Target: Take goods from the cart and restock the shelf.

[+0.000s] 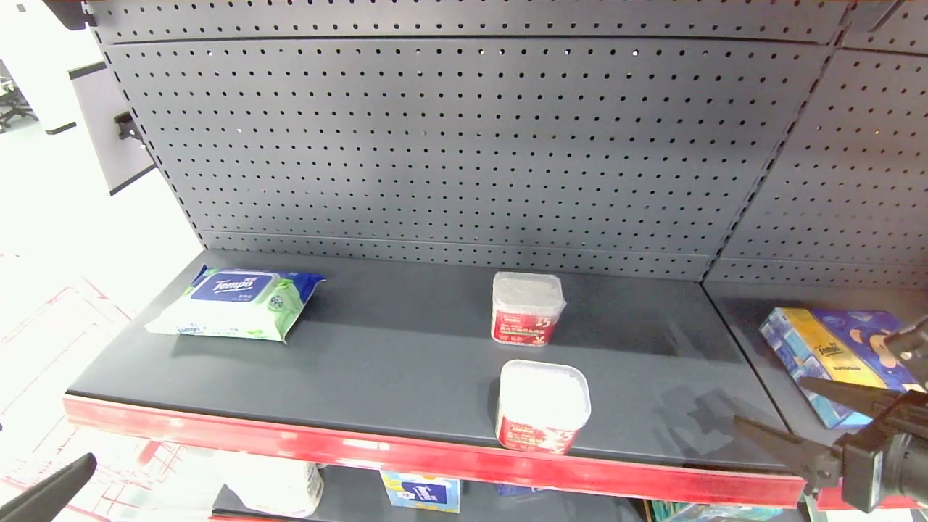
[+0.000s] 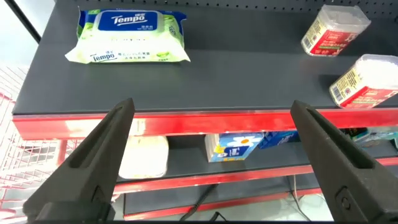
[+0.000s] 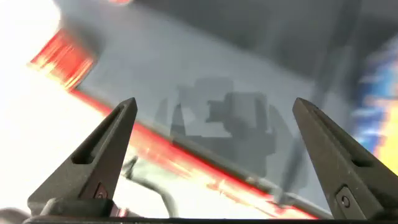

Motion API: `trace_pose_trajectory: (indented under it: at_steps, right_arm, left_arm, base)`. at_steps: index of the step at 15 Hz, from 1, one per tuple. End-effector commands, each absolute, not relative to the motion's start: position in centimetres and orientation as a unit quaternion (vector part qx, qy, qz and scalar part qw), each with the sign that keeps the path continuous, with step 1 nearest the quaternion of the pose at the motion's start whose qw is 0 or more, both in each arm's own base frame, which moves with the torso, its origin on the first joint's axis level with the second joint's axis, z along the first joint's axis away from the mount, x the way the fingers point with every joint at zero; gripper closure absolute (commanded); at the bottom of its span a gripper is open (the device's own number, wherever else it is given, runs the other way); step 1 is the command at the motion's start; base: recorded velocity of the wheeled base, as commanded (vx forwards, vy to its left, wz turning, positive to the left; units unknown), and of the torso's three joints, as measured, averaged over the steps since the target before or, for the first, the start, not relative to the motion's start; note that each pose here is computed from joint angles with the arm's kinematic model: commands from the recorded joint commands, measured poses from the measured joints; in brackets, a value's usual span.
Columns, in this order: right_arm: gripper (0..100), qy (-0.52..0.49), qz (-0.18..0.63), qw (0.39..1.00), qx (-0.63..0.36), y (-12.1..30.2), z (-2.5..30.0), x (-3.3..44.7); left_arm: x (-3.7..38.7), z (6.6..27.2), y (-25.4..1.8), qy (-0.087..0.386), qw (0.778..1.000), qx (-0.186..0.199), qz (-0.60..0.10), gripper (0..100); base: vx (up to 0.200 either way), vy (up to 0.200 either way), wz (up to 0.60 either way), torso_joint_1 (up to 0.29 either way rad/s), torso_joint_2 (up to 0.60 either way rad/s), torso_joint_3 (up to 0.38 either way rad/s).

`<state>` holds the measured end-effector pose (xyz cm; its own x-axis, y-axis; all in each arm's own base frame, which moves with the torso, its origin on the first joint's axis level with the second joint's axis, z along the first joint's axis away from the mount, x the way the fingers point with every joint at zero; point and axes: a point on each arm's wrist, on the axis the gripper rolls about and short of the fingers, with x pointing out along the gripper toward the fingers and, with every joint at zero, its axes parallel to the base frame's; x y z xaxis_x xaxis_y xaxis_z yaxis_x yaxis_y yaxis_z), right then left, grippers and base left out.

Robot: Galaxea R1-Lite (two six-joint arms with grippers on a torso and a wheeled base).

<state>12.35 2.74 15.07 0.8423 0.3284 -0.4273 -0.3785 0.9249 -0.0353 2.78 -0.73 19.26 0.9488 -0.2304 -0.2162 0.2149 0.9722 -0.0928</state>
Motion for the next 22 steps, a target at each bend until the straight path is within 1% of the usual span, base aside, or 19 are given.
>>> trace_pose_trajectory:
  at_steps: [1,5,8,12,14,22]
  right_arm:
    - [0,0.249,0.211,0.942,-0.076,3.9,14.0,13.4]
    - [0,0.274,0.240,0.925,-0.111,5.9,13.6,15.6]
    - [0,0.275,0.274,0.914,-0.122,8.0,13.9,17.0]
    - [0,0.292,0.288,0.902,-0.137,9.4,13.1,17.5]
    - [0,0.297,0.289,0.900,-0.139,9.6,12.8,17.7]
    - [0,0.300,0.301,0.892,-0.155,11.7,12.6,18.9]
  left_arm:
    - [3.0,19.2,-0.8,0.118,0.986,-0.033,-0.112,0]
    - [3.0,19.2,-0.7,0.118,0.987,-0.032,-0.100,0]
    - [3.0,19.2,-0.7,0.117,0.988,-0.031,-0.093,0]
    - [3.0,19.3,-0.7,0.116,0.990,-0.029,-0.081,0]
    - [3.4,19.4,-0.8,0.123,0.989,-0.027,-0.076,0]
    - [3.6,19.6,-0.8,0.122,0.990,-0.026,-0.068,0]
  base:
    - [0.000,0.000,0.00,0.000,0.00,0.000]
    - [0.000,0.000,0.00,0.000,0.00,0.000]
    - [0.000,0.000,0.00,0.000,0.00,0.000]
    - [0.000,0.000,0.00,0.000,0.00,0.000]
    - [0.000,0.000,0.00,0.000,0.00,0.000]
    - [0.000,0.000,0.00,0.000,0.00,0.000]
